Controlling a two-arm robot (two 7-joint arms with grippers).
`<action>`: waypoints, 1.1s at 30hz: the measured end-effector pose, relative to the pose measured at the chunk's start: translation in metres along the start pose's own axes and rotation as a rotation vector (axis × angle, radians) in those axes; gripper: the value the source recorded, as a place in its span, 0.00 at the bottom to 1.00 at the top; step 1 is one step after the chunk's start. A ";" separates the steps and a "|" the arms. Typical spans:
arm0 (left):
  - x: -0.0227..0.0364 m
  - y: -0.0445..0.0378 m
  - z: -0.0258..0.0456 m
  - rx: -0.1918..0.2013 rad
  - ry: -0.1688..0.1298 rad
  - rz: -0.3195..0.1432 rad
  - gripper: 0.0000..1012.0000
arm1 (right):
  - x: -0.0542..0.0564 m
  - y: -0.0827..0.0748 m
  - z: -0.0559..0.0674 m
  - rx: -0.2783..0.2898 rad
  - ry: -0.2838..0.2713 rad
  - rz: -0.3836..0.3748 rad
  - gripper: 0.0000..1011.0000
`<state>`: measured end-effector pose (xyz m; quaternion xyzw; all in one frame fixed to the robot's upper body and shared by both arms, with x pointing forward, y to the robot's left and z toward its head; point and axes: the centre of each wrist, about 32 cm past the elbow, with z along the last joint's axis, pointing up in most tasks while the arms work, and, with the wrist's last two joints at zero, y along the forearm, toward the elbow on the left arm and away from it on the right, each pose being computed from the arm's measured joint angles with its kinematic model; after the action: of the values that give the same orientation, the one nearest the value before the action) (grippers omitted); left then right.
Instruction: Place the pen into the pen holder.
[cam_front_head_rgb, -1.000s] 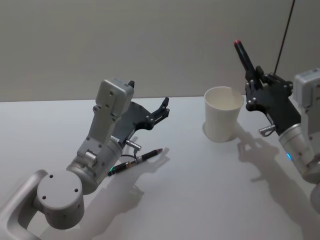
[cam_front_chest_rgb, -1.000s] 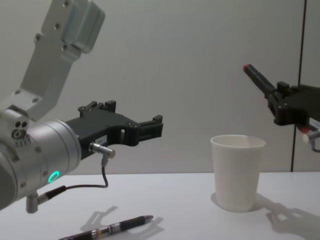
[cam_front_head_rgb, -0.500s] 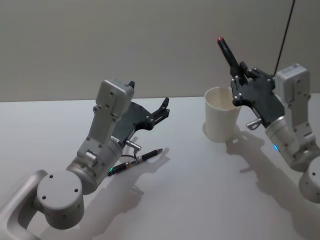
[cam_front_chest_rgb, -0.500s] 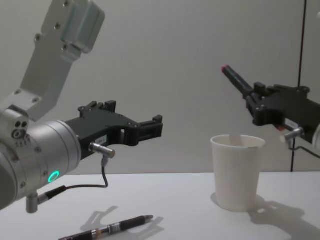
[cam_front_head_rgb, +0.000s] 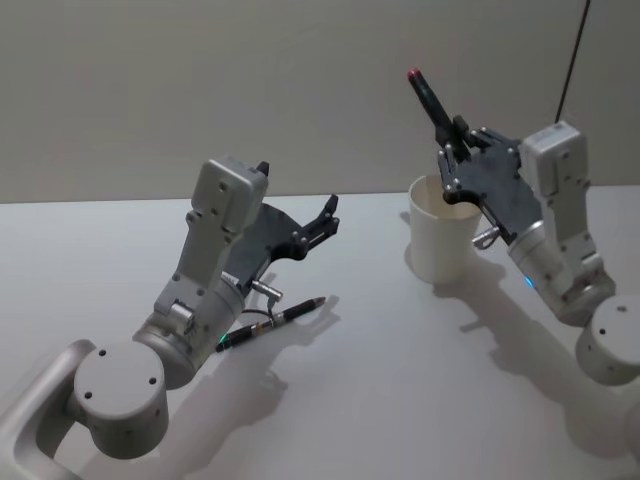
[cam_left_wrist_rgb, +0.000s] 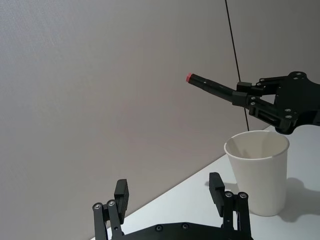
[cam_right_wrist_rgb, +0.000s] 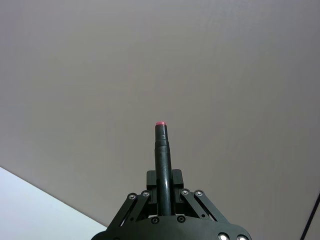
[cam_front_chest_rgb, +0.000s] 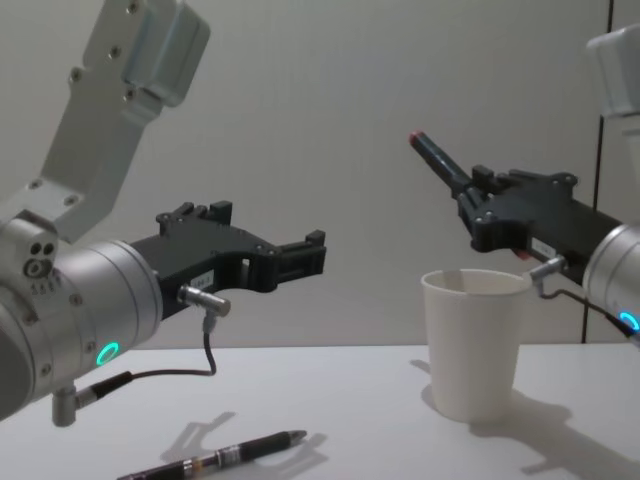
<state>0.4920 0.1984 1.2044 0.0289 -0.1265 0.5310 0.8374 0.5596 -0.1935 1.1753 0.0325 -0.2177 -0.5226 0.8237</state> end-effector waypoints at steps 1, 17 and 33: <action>0.0000 0.0000 0.0000 0.000 0.000 0.000 0.99 | 0.000 0.001 -0.001 0.001 -0.001 0.001 0.16; 0.0000 0.0000 0.0000 0.000 0.000 0.000 0.99 | 0.000 0.015 -0.008 0.003 -0.026 0.026 0.16; 0.0000 0.0000 0.0000 0.000 0.000 0.000 0.99 | -0.001 0.025 -0.012 0.001 -0.045 0.043 0.16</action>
<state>0.4920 0.1984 1.2044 0.0289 -0.1264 0.5311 0.8373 0.5855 -0.1836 1.1715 0.0164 -0.2371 -0.5052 0.8296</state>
